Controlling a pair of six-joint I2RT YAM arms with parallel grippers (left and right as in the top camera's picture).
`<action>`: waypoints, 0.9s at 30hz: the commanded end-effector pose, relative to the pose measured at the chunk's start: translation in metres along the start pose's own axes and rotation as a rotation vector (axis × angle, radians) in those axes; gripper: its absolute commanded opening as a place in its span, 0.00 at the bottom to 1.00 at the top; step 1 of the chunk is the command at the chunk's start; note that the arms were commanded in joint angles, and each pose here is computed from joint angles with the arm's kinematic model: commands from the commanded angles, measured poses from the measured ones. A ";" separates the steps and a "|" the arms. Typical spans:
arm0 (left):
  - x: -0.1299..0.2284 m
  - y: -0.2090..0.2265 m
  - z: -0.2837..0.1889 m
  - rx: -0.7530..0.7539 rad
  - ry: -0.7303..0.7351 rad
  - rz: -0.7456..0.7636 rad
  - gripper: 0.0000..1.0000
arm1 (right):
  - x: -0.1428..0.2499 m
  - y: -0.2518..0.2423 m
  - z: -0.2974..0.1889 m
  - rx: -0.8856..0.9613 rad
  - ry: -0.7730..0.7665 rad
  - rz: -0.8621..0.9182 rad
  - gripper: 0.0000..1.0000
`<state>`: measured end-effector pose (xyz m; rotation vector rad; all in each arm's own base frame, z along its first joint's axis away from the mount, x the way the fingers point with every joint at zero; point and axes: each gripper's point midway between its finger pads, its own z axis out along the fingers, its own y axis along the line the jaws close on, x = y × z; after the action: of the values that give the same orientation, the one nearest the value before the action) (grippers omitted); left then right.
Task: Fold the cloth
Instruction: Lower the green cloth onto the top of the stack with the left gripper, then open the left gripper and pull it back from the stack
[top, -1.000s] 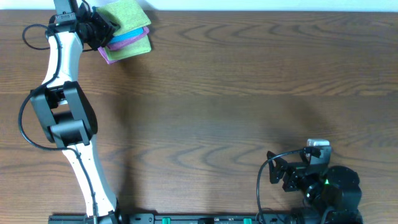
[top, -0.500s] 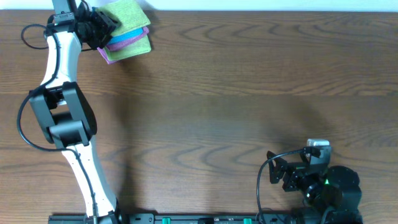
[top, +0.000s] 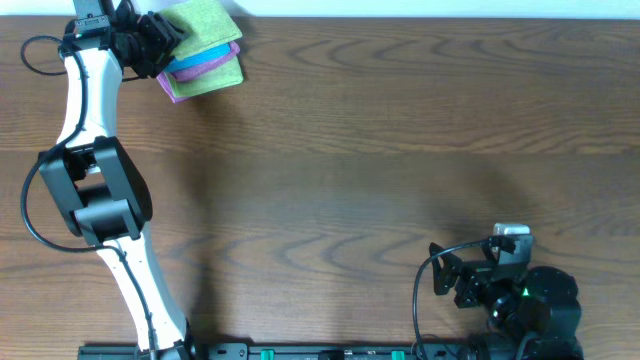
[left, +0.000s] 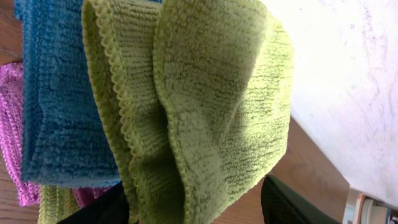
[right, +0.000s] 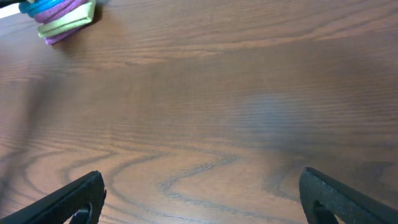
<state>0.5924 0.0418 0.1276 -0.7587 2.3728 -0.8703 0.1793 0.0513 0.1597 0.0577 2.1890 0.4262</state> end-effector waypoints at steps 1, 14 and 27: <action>-0.011 -0.020 -0.021 0.029 -0.039 0.052 0.62 | 0.000 -0.002 0.000 0.008 -0.004 0.019 0.99; -0.005 -0.011 -0.037 -0.065 -0.038 0.087 0.63 | 0.001 -0.002 0.000 0.008 -0.003 0.020 0.99; -0.003 -0.017 -0.064 -0.126 -0.063 0.130 0.72 | 0.000 -0.002 0.000 0.008 -0.004 0.019 0.99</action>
<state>0.5620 0.0494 0.1480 -0.7144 2.4611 -0.7147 0.1793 0.0513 0.1597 0.0577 2.1890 0.4262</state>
